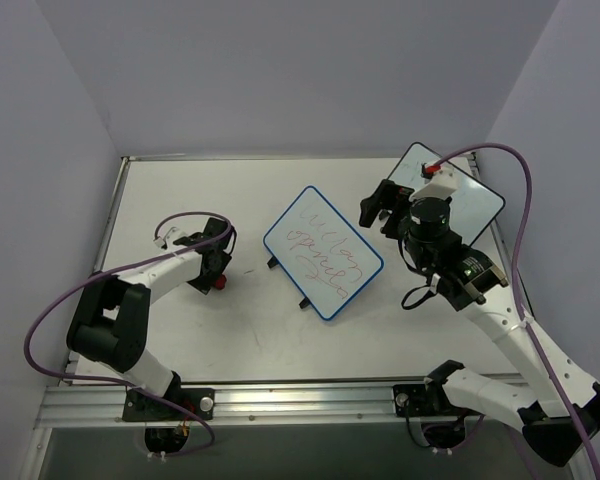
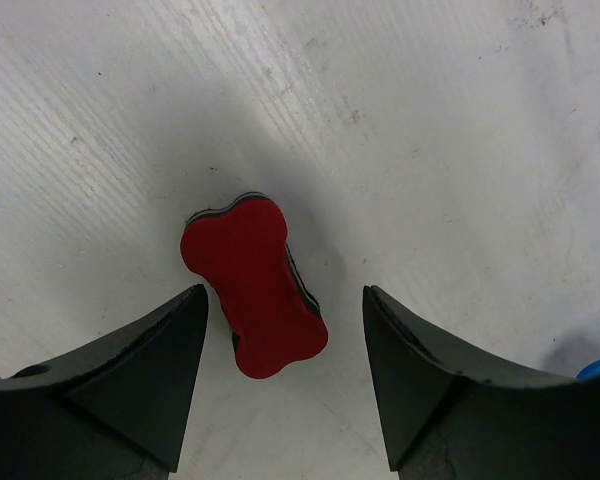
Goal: Erase the whiteboard
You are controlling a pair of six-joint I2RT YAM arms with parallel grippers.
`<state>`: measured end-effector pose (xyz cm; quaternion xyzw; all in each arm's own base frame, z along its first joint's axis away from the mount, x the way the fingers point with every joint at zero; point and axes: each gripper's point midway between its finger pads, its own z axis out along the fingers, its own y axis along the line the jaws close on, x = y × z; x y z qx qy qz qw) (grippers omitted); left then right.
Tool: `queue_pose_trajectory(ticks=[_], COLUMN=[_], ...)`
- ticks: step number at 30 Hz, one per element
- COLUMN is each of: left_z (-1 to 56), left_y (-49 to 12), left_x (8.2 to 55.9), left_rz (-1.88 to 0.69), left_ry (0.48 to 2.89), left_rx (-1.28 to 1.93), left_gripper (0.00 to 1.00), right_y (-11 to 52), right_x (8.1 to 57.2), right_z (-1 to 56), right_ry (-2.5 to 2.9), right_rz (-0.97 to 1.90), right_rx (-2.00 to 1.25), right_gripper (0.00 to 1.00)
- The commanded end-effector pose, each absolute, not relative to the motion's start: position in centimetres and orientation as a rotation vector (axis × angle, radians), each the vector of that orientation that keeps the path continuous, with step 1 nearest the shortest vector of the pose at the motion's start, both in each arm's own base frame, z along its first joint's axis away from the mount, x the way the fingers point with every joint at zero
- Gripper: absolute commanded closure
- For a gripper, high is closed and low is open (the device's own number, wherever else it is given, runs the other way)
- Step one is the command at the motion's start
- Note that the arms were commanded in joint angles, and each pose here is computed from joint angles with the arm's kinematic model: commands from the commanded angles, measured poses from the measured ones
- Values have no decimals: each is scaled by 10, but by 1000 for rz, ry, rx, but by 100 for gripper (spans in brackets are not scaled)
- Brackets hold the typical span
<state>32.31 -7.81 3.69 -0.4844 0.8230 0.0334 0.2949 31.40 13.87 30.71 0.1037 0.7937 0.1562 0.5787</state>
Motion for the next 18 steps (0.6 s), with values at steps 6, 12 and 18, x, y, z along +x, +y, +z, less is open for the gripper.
queue_pose_trajectory(ticks=[6,12,18], left_z=[31,27,26], left_y=[-80,-81,-80], left_x=[330,332,334], left_rz=[53,59,68], left_ry=[2148,2158,2170], left_rx=[-1366,-1364,-1345], left_gripper=[29,36,41], right_y=[143,143,142], right_x=[319,319,319], right_z=[307,306,302], right_ry=[1847,1851,1858], right_rz=[386,379,367], right_rx=[249,245,246], right_gripper=[0,0,0])
